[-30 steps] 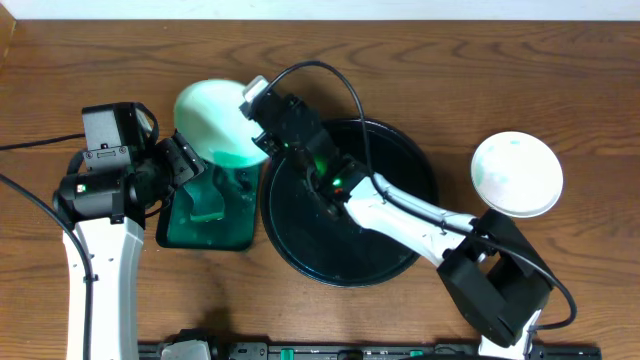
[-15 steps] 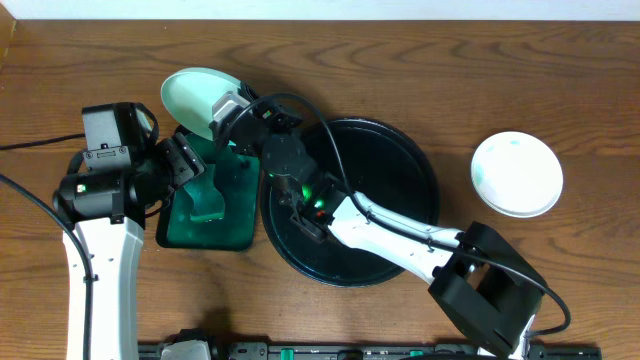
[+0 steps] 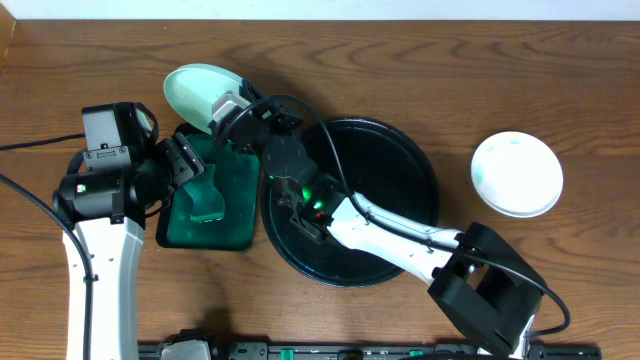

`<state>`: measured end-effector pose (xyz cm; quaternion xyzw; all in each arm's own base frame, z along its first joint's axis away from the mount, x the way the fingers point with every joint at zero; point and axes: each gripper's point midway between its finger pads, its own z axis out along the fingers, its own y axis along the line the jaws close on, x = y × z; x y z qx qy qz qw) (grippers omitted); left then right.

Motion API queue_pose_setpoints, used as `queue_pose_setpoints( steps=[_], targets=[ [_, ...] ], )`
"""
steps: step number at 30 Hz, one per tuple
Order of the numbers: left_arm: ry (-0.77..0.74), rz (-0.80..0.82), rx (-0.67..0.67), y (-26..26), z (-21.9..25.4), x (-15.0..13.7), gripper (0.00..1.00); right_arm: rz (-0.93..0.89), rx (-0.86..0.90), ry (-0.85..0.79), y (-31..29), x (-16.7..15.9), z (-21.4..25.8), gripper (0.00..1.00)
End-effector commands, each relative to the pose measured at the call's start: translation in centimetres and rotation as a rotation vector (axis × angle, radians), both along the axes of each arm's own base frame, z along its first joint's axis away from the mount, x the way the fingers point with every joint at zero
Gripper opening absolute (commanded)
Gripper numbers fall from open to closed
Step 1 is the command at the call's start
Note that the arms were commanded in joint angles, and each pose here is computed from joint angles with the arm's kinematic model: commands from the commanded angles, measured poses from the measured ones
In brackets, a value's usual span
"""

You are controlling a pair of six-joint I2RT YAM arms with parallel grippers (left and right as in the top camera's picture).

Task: Clean dirty plates on tray and stack at the side
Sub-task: 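Lift the light green plate off the black tray with the right gripper, then carry the plate right and set it on the plate stack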

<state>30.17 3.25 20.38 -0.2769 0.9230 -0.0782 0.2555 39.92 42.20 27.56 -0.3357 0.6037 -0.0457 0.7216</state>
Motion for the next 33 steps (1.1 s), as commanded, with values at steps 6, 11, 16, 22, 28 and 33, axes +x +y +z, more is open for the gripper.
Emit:
queue_pose_setpoints(
  steps=[6,11,16,22,28,33],
  targets=[
    [-0.020,-0.008,-0.001,0.0,0.8,0.3,0.80,-0.010,-0.009,-0.036,-0.2,-0.2,1.4,0.01],
    [-0.020,-0.008,-0.001,0.0,0.8,0.3,0.80,-0.010,-0.007,-0.038,-0.2,-0.2,1.5,0.01],
    [-0.020,-0.008,-0.001,0.0,0.8,0.3,0.80,-0.010,-0.007,-0.038,-0.2,-0.2,1.5,0.01],
    [-0.020,-0.008,-0.001,0.0,0.8,0.3,0.80,-0.011,-0.007,-0.037,-0.2,-0.2,1.5,0.01],
    [-0.020,-0.008,-0.001,0.0,0.8,0.3,0.80,-0.003,0.102,0.269,-1.8,1.8,-4.4,0.01],
    [-0.020,-0.008,-0.001,0.0,0.8,0.3,0.80,0.093,0.482,0.669,-3.6,2.9,-6.2,0.01]
  ],
)
